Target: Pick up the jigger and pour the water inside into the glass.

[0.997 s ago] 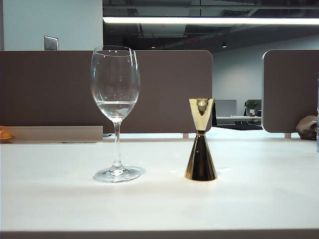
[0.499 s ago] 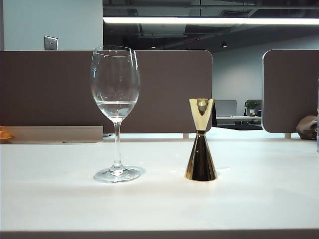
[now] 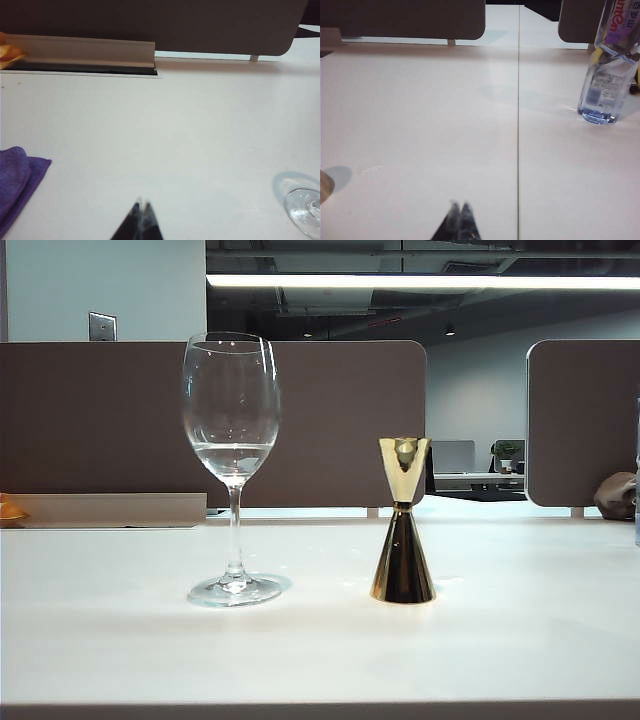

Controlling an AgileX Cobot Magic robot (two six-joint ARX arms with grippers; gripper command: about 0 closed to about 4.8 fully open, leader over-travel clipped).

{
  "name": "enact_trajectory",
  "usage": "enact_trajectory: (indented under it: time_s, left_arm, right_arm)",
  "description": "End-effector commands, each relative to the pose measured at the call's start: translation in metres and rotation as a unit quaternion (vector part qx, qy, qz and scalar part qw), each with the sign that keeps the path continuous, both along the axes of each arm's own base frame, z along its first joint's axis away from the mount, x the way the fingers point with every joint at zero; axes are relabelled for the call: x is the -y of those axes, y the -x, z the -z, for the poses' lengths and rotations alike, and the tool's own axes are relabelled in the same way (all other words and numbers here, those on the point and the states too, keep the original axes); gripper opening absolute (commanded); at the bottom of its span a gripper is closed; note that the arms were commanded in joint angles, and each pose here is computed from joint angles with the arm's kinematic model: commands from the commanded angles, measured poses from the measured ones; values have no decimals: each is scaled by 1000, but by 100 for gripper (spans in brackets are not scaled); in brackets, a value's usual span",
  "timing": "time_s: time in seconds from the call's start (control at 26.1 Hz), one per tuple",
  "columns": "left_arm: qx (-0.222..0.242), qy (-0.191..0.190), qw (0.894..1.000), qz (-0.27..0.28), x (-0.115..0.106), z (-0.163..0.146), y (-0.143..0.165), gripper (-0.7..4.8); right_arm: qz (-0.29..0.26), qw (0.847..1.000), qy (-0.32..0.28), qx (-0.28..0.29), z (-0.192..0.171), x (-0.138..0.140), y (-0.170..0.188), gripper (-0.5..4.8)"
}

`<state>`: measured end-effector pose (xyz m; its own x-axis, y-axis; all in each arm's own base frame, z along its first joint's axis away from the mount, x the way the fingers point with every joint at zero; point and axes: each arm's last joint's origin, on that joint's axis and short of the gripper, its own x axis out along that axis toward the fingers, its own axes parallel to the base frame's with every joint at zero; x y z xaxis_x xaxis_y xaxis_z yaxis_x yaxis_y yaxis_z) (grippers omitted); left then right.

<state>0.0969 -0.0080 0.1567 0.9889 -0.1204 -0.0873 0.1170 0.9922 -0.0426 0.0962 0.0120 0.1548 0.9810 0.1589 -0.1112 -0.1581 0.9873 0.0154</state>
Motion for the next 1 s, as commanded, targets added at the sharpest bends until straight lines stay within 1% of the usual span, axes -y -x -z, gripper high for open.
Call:
enact_trajectory:
  time_s: [0.04,0.12,0.15,0.19,0.23,0.27,0.35,0.46,0.58,0.69,0.81,0.88,0.92,1.0]
  left_arm:
    - [8,-1,1000,-2,0,-2,0,-5]
    - [8,-1,1000,-2,0,-2,0,-5]
    - [8,-1,1000,-2,0,-2,0,-5]
    - [8,-1,1000,-2,0,-2,0,-5]
    - [8,-1,1000,-2,0,-2,0,-5]
    - [8,-1,1000,-1,0,-2,0,-5]
    - [8,0,1000,2,0,-2,0,-5]
    - [7,8,1000,11,1,-2,0,-5]
    - [4,42,998,36,2,-3,0,-5]
    - [10,75,995,63,4,-7,1,-5]
    - [35,112,990,80,5,-24,4,-5]
    - [50,157,982,93,5,-41,8,-6]
    - [59,166,980,96,5,-49,11,-6]
    - [85,168,977,101,4,-66,17,-6]
  right_arm:
    - [-15,999,-47,-6,1,-1,0,0]
    - [-11,996,-84,-12,1,-1,0,0]
    - [-7,992,-123,-20,1,-1,0,0]
    - [-2,986,-164,-25,1,-1,0,0]
    - [4,976,-217,-34,0,-1,0,-1]
    - [6,969,-245,-40,0,-1,0,0]
    - [7,967,-252,-41,0,-1,0,0]
    - [-25,965,-257,-48,0,-3,0,-1]
    - [-64,962,-259,-53,-2,-5,1,-1]
    - [-98,960,-260,-40,-7,-7,1,-1]
    - [-101,960,-259,-27,-20,-6,4,-1]
    - [-102,961,-258,-18,-32,-6,7,-1]
    - [-104,961,-255,-13,-38,-6,9,-1]
    - [-106,963,-249,-4,-52,-5,14,-1]
